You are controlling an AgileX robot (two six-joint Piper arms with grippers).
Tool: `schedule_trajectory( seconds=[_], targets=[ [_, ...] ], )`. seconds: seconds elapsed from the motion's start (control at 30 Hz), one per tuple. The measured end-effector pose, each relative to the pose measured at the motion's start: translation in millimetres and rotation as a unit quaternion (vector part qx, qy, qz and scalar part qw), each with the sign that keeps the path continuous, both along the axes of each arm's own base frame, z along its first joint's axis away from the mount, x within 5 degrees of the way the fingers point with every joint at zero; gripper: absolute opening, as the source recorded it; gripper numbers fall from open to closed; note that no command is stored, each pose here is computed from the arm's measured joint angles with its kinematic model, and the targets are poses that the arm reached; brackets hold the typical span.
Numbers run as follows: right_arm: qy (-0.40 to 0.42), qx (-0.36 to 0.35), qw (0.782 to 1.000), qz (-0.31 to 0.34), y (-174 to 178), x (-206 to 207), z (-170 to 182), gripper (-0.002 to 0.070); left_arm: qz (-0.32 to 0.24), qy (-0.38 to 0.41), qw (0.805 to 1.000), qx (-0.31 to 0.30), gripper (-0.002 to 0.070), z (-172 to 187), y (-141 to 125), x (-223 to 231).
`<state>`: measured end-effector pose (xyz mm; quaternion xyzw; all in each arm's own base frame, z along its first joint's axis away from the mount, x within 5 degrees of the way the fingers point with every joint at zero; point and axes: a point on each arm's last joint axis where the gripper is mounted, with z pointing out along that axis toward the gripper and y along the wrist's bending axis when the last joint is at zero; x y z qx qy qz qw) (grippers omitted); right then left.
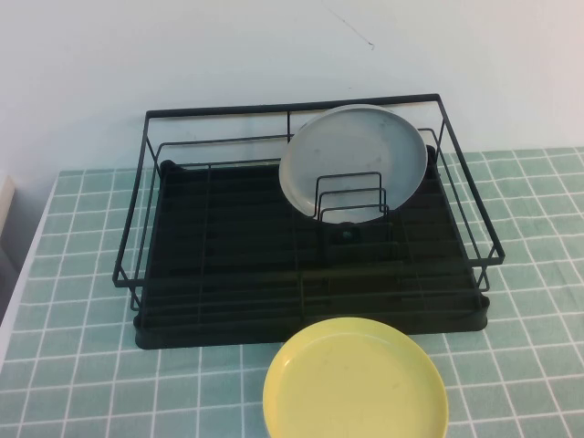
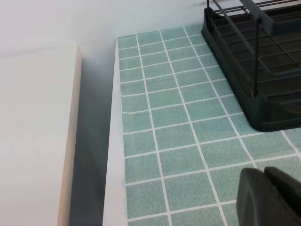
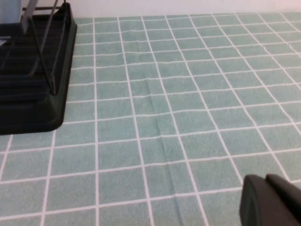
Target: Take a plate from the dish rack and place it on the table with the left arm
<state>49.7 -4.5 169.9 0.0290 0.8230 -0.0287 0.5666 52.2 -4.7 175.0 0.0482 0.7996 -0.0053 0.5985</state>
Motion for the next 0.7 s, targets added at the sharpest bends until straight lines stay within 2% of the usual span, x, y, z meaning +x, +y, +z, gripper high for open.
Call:
schedule_trajectory(
  seconds=[0.7],
  targets=[
    [0.0,0.0,1.0,0.0,0.0,0.0,0.0,-0.0002,0.004,-0.002,1.0,-0.012,-0.0003,0.5,0.0,0.1]
  ],
)
